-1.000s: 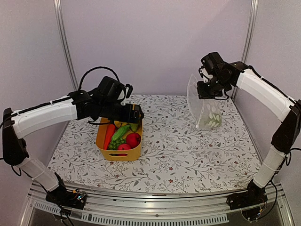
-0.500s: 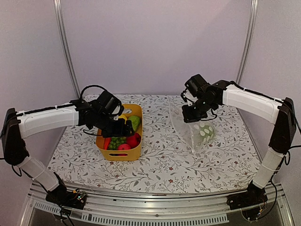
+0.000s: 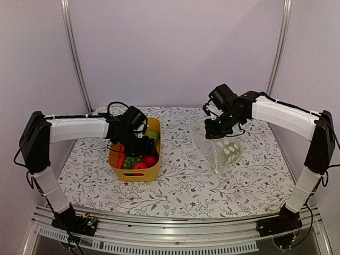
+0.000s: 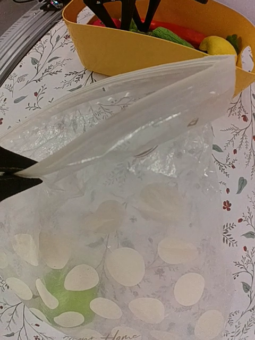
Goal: Place the food in the zip-top bag and seal the zipper
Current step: Pick up the fake vegetable from the bin, then place the fake vegetable in the zipper food storage bag, then adjust the zipper food storage bag at the center of the board, then pick up the fake vegetable from the bin.
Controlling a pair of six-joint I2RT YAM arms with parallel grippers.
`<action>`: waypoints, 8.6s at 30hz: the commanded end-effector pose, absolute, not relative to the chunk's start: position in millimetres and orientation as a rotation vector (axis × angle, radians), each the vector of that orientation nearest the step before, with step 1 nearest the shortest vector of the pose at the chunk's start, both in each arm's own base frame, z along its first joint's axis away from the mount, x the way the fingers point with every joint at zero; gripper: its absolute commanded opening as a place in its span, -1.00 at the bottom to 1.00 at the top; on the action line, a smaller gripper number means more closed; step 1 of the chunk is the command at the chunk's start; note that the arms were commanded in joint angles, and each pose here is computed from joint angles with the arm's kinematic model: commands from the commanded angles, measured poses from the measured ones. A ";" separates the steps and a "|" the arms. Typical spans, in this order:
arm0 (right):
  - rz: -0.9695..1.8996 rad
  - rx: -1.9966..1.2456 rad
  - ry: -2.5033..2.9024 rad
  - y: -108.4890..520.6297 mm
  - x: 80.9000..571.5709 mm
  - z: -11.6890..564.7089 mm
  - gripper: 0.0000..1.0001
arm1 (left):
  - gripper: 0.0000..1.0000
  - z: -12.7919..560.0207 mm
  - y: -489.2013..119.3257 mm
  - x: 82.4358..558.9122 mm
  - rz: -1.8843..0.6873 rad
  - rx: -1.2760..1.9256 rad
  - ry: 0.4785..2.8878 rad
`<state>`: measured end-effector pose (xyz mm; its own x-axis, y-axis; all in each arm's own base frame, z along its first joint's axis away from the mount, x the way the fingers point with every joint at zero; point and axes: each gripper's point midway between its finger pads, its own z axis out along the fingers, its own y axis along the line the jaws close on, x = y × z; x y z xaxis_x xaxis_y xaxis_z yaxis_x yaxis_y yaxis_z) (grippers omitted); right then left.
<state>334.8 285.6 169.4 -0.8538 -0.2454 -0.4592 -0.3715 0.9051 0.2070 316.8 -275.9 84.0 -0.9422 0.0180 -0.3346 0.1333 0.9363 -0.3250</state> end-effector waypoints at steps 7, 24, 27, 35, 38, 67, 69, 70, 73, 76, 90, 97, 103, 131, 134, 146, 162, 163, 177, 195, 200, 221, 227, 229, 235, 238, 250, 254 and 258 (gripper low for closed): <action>0.455 -0.447 2.596 288.2 330.2 187.3 -1.00 | 0.63 74.9 -280.7 337.9 -0.529 0.115 2.766; 0.443 -0.441 2.594 287.1 331.6 197.7 -1.00 | 0.04 74.4 -289.2 346.5 -0.638 0.145 2.770; 0.435 -0.444 2.589 285.8 331.8 199.2 -1.00 | -0.05 81.9 -288.2 347.4 -0.639 0.143 2.752; 0.426 -0.458 2.588 285.1 331.8 199.3 -1.00 | -0.32 108.1 -279.7 344.4 -0.616 0.174 2.702; 0.430 -0.458 2.579 286.0 332.8 201.6 -1.00 | -0.32 126.1 -272.1 344.7 -0.576 0.174 2.672; 0.551 -0.461 2.530 308.5 342.0 234.4 -1.00 | -0.53 340.3 -392.3 327.4 -1.025 0.484 1.975; 0.568 -0.454 2.521 311.3 343.7 238.0 -1.00 | -0.54 338.1 -401.6 326.9 -1.037 0.483 1.981; 0.579 -0.445 2.518 312.6 344.6 239.9 -1.00 | -0.55 335.5 -405.4 327.3 -1.043 0.478 1.985; 0.615 -0.434 2.515 317.5 344.6 241.8 -1.00 | -0.57 329.5 -416.1 326.6 -1.062 0.470 1.992; 0.640 -0.430 2.515 320.6 344.2 242.6 -1.00 | -0.58 323.3 -425.5 322.8 -1.066 0.493 2.000; 0.718 -0.398 2.504 326.1 340.6 256.8 -1.00 | -0.64 257.5 -409.8 353.3 -0.748 0.335 2.207; 0.802 -0.390 2.489 333.5 336.1 269.4 -1.00 | -0.58 239.0 -420.2 371.8 -0.668 0.293 2.250; 0.834 -0.343 2.513 328.8 338.4 264.5 -1.00 | -0.10 258.2 -448.5 374.3 -0.791 0.350 2.202; 0.891 -0.242 2.513 309.7 344.2 256.4 -1.00 | 0.10 251.5 -402.9 329.0 -0.725 0.335 2.310; 0.893 -0.249 2.513 310.5 344.3 256.2 -1.00 | 0.09 245.6 -411.0 331.5 -0.736 0.351 2.315; 0.751 -0.269 2.543 301.9 342.5 249.2 -1.00 | -0.75 238.0 -425.8 349.3 -0.727 0.320 2.315; 0.448 -0.239 2.511 269.6 352.7 276.7 -1.00 | -1.00 312.4 -428.7 354.7 -0.769 0.324 2.073; 0.426 -0.230 2.504 265.5 354.5 278.6 -1.00 | -1.00 311.7 -434.3 353.2 -0.792 0.342 2.076; 0.378 -0.157 2.454 217.1 379.6 296.3 -1.00 | -0.32 312.7 -483.4 353.1 -0.857 0.484 2.067; 0.541 -0.393 2.588 280.5 336.3 210.4 -1.00 | 0.49 208.8 -298.4 324.3 -0.470 0.234 2.365; 0.617 -0.424 2.599 295.8 323.1 206.8 -1.00 | 0.50 186.6 -263.4 307.3 -0.402 0.240 2.437; 0.659 -0.485 2.626 307.0 313.3 198.4 -1.00 | 0.74 86.4 -247.5 239.7 -0.390 0.261 2.884; 0.662 -0.495 2.617 310.0 316.2 202.5 -1.00 | 0.76 65.7 -254.7 247.1 -0.363 0.270 2.908; 0.660 -0.500 2.618 310.2 316.6 202.4 -1.00 | 0.75 60.7 -257.8 250.8 -0.349 0.279 2.917; 0.650 -0.494 2.617 309.7 318.0 202.0 -1.00 | 0.54 52.6 -265.8 257.4 -0.325 0.313 2.945; 0.646 -0.491 2.608 309.4 319.6 205.1 -1.00 | 0.34 61.4 -267.5 265.7 -0.299 0.332 2.918; 0.603 -0.471 2.561 297.9 327.9 240.2 -1.00 | 0.07 167.0 -271.3 312.6 -0.258 0.327 2.636; 0.619 -0.464 2.563 299.8 327.7 240.4 -1.00 | 0.05 212.3 -282.0 325.9 -0.342 0.326 2.498; 0.631 -0.462 2.561 301.6 328.1 242.4 -1.00 | 0.03 261.2 -297.3 335.8 -0.468 0.312 2.332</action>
<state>326.8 302.3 233.4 -0.8397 -0.2182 -0.4972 -0.4219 0.8387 0.3444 323.6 -285.4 203.6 -0.8142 0.1452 -0.5622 0.2975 0.9358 -0.1891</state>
